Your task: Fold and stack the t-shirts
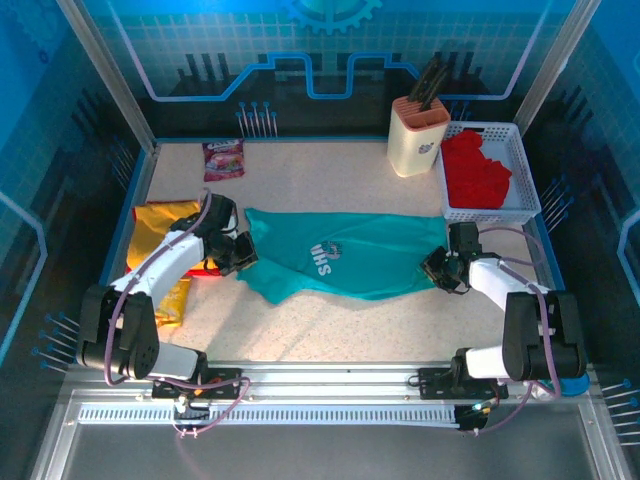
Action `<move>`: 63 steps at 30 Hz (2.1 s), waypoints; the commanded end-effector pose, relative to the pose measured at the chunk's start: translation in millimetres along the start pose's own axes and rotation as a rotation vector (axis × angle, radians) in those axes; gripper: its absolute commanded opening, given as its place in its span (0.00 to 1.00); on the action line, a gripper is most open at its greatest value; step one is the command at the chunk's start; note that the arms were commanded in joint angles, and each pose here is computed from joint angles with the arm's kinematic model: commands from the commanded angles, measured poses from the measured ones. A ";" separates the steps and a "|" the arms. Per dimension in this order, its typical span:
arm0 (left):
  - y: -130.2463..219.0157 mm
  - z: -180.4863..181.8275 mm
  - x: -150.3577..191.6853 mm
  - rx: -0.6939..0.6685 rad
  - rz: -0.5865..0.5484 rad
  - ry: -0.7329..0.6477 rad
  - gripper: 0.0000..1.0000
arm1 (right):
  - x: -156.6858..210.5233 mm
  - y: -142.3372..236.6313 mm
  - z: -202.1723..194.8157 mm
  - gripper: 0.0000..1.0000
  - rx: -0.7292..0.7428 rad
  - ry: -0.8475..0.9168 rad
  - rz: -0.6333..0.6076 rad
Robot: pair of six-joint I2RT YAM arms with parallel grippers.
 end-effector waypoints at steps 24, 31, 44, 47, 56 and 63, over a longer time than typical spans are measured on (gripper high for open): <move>29.3 -2.6 -15.7 0.047 -0.055 -0.012 0.00 | -8.7 52.1 -32.9 0.00 -0.105 -0.162 0.009; 31.0 -10.6 -34.6 0.059 -0.064 -0.012 0.00 | -30.2 39.8 -27.3 0.00 -0.143 -0.204 0.051; 18.8 -10.1 -56.4 0.044 -0.057 0.004 0.00 | -58.2 25.7 -19.9 0.00 -0.202 -0.250 0.087; 14.2 -11.1 -62.7 0.045 -0.053 0.008 0.00 | -63.1 22.4 -17.3 0.00 -0.202 -0.252 0.096; 5.3 -13.1 -76.9 0.034 -0.048 0.011 0.00 | -66.6 7.4 -21.9 0.00 -0.185 -0.268 0.112; -5.6 -13.6 -89.5 0.021 -0.042 0.013 0.00 | -72.2 -1.7 -22.5 0.00 -0.211 -0.280 0.107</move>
Point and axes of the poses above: each hand's point on the last joint's axis, 136 mm out from that joint toward the fingers, its own y axis back along the fingers, its own z axis along the line the jaws close on, x = y × z, the point moved 7 cm from there along y, back along the fingers, and after that the axes turned 3 degrees about -y, right-handed, at the moved point
